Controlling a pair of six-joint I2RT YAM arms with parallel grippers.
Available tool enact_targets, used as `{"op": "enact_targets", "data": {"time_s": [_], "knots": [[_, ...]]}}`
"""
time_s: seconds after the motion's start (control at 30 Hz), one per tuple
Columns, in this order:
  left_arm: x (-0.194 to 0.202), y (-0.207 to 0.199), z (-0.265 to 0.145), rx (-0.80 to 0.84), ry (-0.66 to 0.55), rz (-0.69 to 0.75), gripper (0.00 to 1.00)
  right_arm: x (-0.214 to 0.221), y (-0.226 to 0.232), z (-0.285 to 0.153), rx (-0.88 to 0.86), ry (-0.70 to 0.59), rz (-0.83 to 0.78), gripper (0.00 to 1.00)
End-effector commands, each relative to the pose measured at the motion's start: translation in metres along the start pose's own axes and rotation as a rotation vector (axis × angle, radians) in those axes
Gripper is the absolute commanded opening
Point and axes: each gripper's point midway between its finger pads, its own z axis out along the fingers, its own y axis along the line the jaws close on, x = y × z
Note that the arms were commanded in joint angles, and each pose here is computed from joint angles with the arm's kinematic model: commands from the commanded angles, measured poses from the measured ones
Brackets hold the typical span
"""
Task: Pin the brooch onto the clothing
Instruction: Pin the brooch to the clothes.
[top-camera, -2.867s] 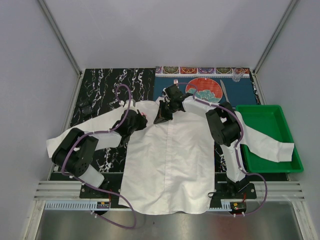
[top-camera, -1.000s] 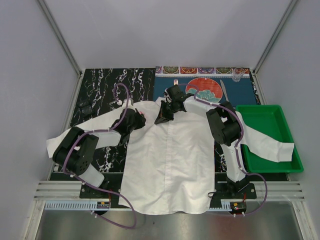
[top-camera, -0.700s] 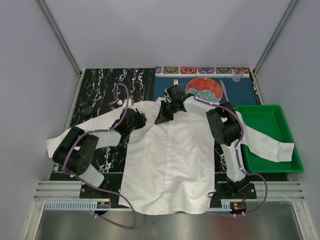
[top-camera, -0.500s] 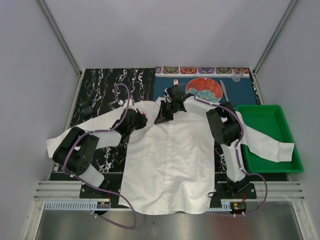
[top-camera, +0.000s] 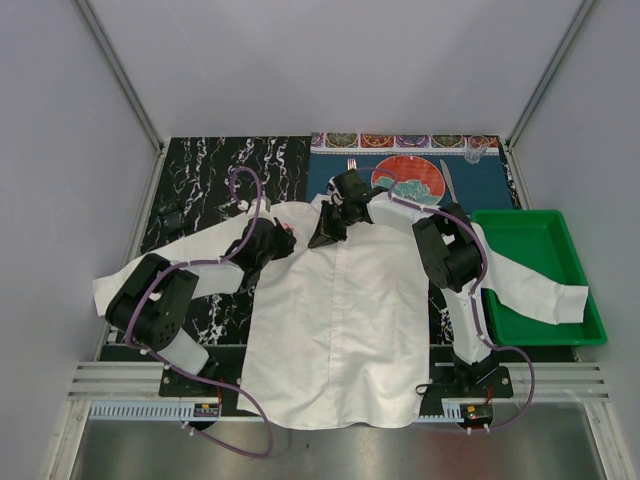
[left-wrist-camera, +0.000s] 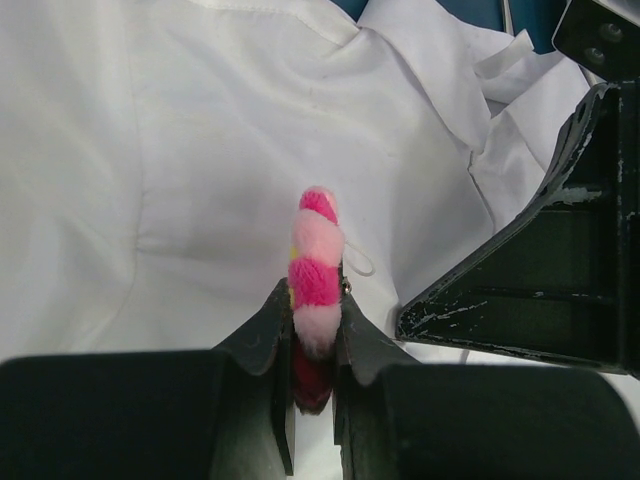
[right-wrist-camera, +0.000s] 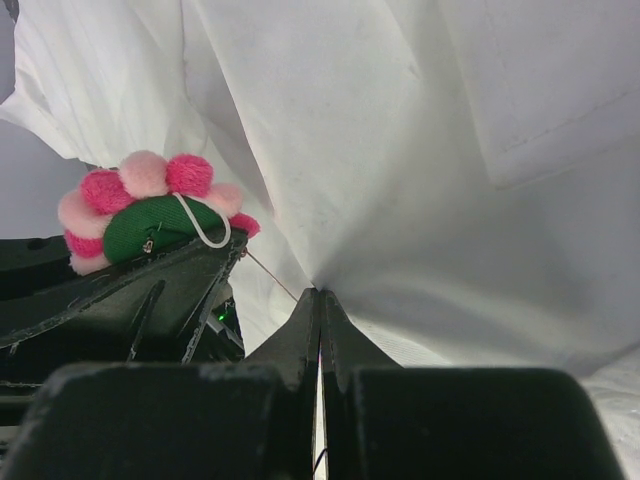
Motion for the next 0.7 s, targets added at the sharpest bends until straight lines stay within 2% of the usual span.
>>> {"op": "enact_targets", "data": {"time_s": [0.0,0.67], "knots": [[-0.0148,-0.0136,0.003,0.047,-0.062,-0.008,0.0,-0.0128,0.0262,-0.0156,-0.068,-0.045,-0.032,0.0],[-0.0135,-0.0082,0.0027,0.026,-0.063,0.004,0.0,-0.0103,0.0254,-0.018,-0.071,-0.044,-0.034,0.0]]}}
